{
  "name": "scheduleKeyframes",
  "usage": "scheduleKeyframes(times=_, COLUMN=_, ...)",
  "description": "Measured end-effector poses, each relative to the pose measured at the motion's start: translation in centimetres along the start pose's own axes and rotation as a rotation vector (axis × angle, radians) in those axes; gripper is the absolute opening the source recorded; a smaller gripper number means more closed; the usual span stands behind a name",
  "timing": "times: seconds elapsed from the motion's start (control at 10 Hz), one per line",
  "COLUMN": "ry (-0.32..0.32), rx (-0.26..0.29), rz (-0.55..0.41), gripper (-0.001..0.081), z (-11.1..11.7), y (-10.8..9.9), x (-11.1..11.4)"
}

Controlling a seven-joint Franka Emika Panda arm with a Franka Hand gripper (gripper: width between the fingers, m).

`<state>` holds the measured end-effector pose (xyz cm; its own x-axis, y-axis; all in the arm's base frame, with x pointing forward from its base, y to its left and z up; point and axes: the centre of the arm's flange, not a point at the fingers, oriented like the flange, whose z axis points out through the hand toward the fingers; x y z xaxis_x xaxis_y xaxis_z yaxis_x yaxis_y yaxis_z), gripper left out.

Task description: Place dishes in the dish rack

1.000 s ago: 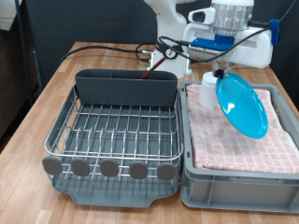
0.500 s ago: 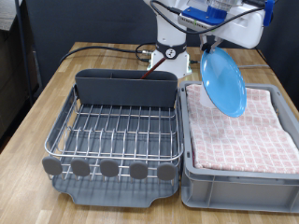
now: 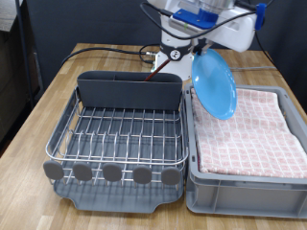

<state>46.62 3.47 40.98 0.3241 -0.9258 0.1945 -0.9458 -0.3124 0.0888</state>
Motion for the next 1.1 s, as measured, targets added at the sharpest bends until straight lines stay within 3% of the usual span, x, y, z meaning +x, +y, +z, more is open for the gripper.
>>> scheduleKeyframes(times=0.6, ry=0.131, rx=-0.035, rz=-0.271, gripper=0.0017, z=1.7, y=3.3, x=10.9)
scheduleKeyframes(times=0.8, ry=0.175, rx=0.001, rz=-0.389, gripper=0.0017, z=1.7, y=4.2, x=13.9)
scheduleKeyframes(times=1.0, ry=0.194, rx=0.051, rz=-0.425, gripper=0.0017, z=1.4, y=4.4, x=15.6)
scheduleKeyframes(times=1.1, ry=0.189, rx=0.041, rz=-0.422, gripper=0.0017, z=1.5, y=4.5, x=15.5)
